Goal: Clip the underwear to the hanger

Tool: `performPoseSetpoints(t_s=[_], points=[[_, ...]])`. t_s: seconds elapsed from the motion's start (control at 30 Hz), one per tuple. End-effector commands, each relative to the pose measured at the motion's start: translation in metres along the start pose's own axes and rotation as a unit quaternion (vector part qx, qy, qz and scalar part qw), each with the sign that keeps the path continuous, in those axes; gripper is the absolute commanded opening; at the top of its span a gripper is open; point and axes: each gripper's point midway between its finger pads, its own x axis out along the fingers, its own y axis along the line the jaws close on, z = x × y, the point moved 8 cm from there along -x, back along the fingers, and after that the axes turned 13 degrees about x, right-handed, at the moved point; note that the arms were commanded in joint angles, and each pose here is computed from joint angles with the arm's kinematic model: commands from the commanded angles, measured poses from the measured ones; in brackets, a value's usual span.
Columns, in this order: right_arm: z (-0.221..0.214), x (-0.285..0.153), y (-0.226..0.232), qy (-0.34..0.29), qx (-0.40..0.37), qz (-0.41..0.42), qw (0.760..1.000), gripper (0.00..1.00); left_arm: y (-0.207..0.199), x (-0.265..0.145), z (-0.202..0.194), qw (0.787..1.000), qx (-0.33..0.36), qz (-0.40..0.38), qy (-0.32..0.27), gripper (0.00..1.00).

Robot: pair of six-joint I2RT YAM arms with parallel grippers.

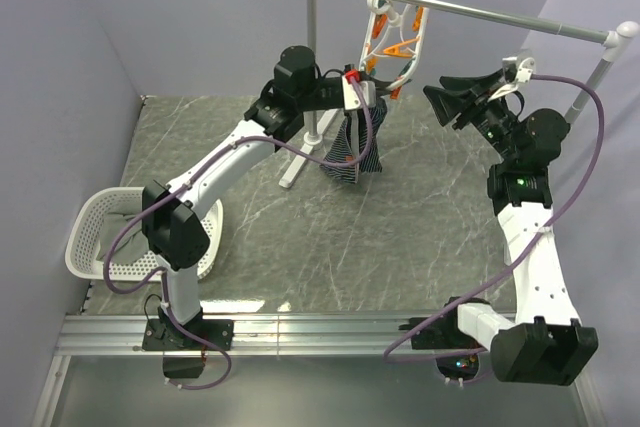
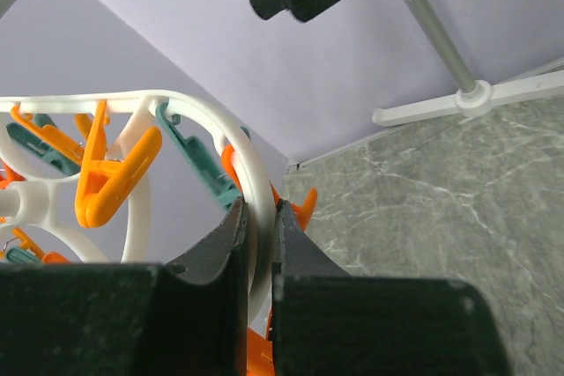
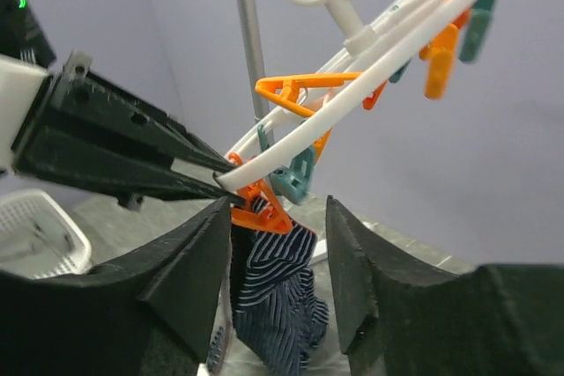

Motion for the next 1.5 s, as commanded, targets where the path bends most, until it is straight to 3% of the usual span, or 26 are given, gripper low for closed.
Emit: performPoseSetpoints(t_s=[0.0,0.7,1.13,1.47], points=[[0.017,0.006,0.005,-0.016,-0.112,0.060,0.992,0.52,0.025,-0.015,0.039,0.998,0.024,-0.003,-0.059,0.00],[0.003,0.047,-0.006,0.025,-0.248,0.162,0.955,0.54,0.026,-0.023,0.039,0.992,0.013,-0.047,-0.113,0.00],[-0.004,0.055,-0.012,0.051,-0.249,0.176,0.951,0.47,0.029,-0.026,0.042,0.991,0.009,-0.048,-0.127,0.00],[-0.015,0.057,-0.007,0.062,-0.247,0.190,0.948,0.36,0.031,-0.028,0.044,0.990,0.006,-0.047,-0.134,0.00]])
